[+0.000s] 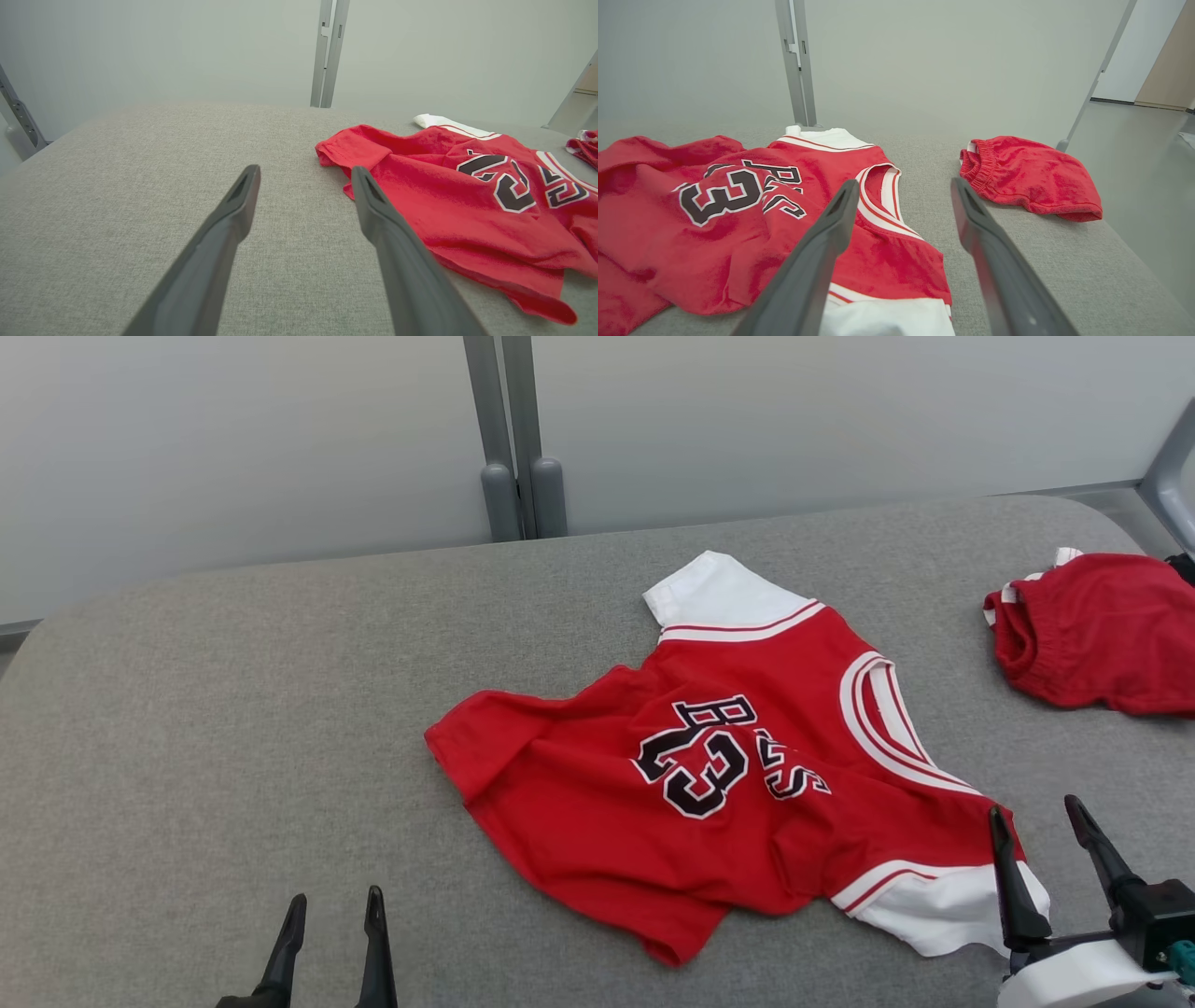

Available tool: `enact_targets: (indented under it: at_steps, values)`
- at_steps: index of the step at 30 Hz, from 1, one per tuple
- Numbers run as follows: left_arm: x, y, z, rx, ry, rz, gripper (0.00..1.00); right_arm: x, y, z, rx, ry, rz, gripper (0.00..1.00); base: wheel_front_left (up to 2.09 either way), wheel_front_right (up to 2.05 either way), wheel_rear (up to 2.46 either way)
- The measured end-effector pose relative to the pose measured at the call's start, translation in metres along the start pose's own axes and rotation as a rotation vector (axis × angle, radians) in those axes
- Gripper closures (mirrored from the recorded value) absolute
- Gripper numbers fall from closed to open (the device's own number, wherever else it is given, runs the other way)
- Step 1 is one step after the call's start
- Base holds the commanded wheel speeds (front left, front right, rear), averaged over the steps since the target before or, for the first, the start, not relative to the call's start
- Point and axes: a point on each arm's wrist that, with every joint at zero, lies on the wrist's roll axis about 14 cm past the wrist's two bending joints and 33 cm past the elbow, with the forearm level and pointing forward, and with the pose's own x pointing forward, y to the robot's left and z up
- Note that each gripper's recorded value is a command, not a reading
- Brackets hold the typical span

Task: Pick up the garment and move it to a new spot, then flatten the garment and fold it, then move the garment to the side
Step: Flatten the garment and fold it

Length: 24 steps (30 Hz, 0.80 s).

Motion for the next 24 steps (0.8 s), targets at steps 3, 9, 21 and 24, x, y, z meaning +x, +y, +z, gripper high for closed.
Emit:
enact_targets:
  at_steps: [3, 9, 21, 24]
  values:
    - [-0.002, 0.005, -0.001, -0.005, 0.002, 0.018, 0.0, 0.005, 0.012, -0.001, 0.012, 0.002, 0.038, 0.0, 0.0, 0.0, 0.0]
    - [-0.005, 0.013, 0.0, -0.007, -0.001, 0.047, 0.0, 0.011, 0.027, -0.002, 0.023, 0.004, 0.085, 0.0, 0.0, 0.0, 0.0]
    - [0.004, -0.027, 0.006, -0.023, -0.021, -0.087, 0.0, 0.012, -0.001, -0.007, 0.001, 0.025, 0.034, 0.0, 0.0, 0.0, 0.0]
    - [0.004, -0.062, -0.01, -0.013, 0.036, -0.214, 0.0, 0.008, -0.02, -0.025, -0.028, 0.14, 0.014, 0.0, 0.0, 0.0, 0.0]
